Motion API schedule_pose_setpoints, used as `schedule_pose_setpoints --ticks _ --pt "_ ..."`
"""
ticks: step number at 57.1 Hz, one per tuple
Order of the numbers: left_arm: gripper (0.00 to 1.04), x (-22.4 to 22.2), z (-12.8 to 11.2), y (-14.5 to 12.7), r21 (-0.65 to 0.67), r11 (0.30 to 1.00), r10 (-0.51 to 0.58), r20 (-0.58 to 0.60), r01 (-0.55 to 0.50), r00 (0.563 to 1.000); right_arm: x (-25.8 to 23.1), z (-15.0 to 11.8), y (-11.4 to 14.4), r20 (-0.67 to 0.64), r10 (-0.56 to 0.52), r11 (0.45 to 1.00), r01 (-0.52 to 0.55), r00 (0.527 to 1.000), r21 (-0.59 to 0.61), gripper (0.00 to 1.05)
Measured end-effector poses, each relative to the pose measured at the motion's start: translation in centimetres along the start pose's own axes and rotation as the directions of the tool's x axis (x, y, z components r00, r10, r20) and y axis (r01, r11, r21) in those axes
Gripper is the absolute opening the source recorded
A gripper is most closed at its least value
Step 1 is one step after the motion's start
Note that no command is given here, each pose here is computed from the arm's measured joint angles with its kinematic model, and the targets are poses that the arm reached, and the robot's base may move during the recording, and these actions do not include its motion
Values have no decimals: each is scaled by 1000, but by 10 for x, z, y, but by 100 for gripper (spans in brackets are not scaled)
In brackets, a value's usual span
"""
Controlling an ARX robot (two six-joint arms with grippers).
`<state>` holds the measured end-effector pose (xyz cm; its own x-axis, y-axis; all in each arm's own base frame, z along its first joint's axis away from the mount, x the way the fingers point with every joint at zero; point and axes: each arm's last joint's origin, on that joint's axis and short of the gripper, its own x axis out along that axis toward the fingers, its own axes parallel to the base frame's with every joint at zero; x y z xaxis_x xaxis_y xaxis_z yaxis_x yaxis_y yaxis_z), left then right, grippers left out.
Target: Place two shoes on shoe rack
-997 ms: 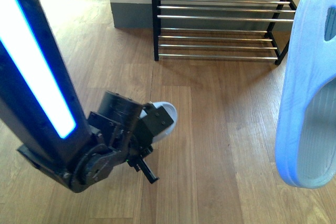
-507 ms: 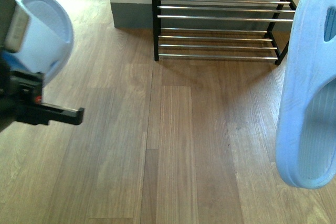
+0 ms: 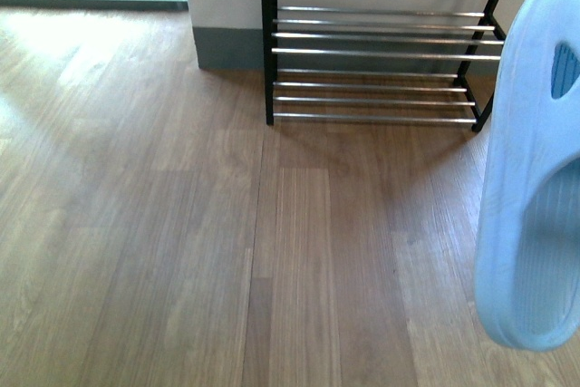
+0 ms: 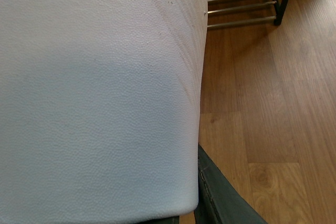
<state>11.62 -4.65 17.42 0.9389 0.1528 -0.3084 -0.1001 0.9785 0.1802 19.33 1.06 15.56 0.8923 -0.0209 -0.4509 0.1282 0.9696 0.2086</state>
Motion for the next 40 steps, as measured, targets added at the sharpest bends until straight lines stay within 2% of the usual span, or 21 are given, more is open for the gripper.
schedule_pose_setpoints --ticks 40 --pt "2 -5 1 3 -29 1000 1 17 -1 1000 0 0 0 0 1 1000 -1 1000 0 1"
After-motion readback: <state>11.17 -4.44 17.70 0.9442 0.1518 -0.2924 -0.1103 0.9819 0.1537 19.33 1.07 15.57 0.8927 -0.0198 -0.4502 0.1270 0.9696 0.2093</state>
